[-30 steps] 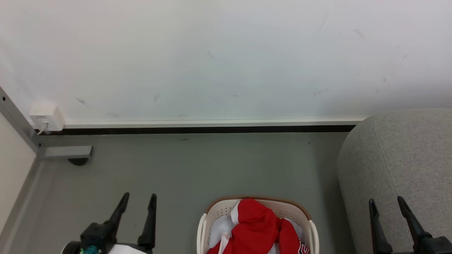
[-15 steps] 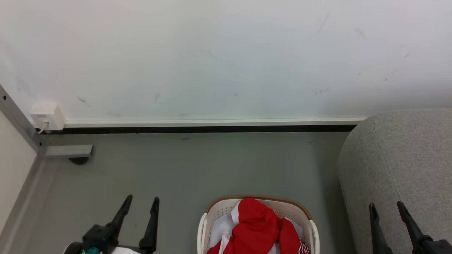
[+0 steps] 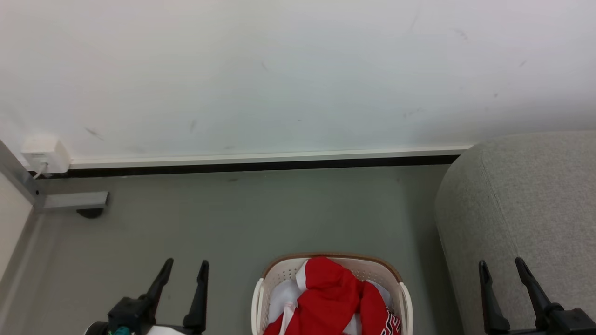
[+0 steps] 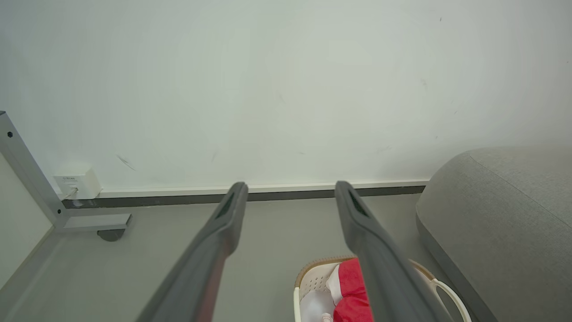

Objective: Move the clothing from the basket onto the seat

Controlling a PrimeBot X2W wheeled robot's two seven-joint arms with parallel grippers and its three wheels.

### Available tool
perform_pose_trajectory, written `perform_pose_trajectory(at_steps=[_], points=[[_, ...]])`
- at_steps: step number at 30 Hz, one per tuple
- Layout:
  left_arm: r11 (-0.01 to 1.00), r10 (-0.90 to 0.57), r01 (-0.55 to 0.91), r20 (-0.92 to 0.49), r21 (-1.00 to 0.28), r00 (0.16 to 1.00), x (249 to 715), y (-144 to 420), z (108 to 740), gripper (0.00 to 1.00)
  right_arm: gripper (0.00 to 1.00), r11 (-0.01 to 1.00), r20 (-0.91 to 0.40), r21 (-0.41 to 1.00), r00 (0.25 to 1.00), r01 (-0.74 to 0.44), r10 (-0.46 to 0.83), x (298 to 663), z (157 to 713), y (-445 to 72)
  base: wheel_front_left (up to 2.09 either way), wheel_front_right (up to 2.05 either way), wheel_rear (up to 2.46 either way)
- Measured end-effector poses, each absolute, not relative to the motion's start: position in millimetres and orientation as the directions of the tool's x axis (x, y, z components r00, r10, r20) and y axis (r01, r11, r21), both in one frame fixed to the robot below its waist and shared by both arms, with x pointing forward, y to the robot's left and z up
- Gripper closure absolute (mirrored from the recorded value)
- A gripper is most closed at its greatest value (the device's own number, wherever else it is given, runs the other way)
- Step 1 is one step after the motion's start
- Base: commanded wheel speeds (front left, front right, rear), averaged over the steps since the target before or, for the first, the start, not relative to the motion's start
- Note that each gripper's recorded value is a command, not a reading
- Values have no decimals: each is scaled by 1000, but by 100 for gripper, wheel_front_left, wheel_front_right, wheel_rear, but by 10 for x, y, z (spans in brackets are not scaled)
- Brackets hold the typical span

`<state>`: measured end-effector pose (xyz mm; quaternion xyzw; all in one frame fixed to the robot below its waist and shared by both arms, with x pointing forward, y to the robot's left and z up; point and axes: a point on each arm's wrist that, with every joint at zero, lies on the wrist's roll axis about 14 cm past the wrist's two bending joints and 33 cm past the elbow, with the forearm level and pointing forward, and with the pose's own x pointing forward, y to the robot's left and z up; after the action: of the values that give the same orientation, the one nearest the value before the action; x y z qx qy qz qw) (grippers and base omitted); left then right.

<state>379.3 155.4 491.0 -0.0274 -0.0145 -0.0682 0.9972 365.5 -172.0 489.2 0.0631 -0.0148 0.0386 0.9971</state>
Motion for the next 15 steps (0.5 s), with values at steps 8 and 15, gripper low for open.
perform_pose_trajectory(at_steps=[8, 15], points=[[970, -238, 239, 29, -53, 971, 4100, 1242, 4875, 0, 0, 988, 73, 138, 996, -63, 53, 3811, 5004, -1784, 0, 0, 0], [918, -396, 395, -19, -43, 918, 4434, 785, 4650, 0, 0, 986, 105, 153, 994, -60, 44, 4046, 5077, -1818, 0, 0, 0]])
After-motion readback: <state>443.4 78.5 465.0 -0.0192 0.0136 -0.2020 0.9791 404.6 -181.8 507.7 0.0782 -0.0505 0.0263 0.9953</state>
